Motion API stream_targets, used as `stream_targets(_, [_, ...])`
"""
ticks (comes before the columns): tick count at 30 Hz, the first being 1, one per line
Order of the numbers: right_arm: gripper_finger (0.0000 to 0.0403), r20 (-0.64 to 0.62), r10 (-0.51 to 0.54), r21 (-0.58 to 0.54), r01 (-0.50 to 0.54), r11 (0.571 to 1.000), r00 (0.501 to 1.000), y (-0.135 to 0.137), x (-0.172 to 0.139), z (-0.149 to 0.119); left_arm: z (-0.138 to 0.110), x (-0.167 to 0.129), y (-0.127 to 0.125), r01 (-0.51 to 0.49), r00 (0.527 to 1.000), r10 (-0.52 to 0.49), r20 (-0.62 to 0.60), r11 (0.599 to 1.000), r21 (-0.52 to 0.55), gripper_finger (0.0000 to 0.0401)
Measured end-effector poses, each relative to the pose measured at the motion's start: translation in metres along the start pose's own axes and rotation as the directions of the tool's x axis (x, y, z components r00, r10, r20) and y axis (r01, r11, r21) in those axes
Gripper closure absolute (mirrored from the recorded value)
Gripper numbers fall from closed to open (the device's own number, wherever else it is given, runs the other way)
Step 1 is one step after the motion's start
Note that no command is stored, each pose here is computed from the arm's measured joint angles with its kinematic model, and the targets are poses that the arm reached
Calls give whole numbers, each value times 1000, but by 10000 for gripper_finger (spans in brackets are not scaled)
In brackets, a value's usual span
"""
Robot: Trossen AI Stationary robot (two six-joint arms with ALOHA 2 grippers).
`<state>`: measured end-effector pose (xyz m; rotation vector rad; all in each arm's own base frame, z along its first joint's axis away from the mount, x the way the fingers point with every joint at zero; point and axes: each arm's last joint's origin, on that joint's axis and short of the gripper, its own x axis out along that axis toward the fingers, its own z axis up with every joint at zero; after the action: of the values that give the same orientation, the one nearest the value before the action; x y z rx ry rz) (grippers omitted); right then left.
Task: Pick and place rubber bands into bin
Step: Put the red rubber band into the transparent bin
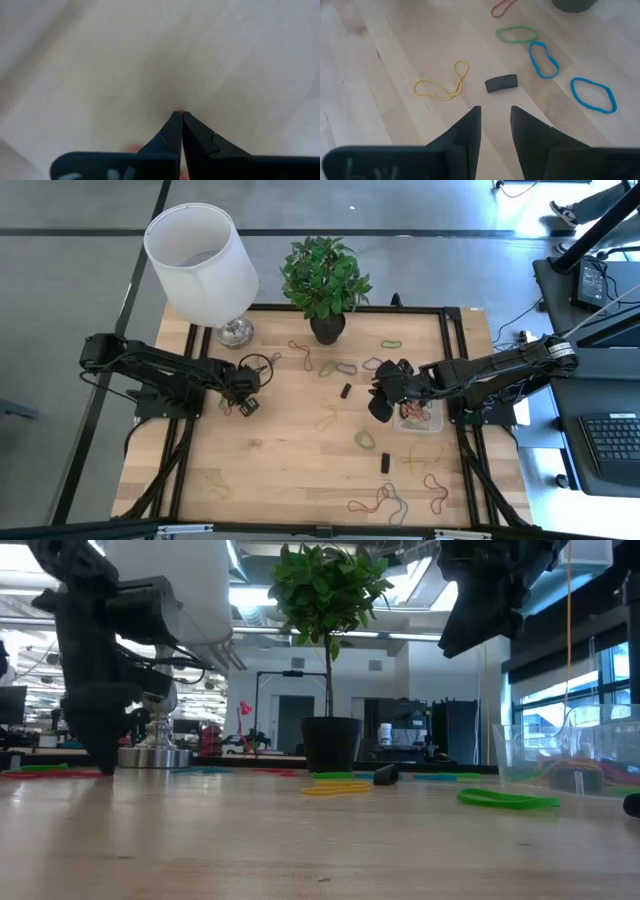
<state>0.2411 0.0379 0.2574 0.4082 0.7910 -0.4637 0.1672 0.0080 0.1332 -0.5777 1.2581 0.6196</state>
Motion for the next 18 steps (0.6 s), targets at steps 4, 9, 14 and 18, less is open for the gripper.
stream_targets(4, [295,0,0,-1,0,1000,1000,0,0,0,11,-23,-20,99,995,-99,23,995,-30,399])
stream_targets(9, [295,2,2,3,-2,1000,1000,0,0,0,26,-56,-48,179,976,-177,129,984,-1,400])
stream_targets(14, [295,17,15,-127,-13,992,1000,2,0,2,35,-87,-73,196,947,-201,252,980,46,400])
stream_targets(18, [294,73,62,-200,-47,979,995,6,0,7,46,-104,-93,213,922,-223,317,975,65,400])
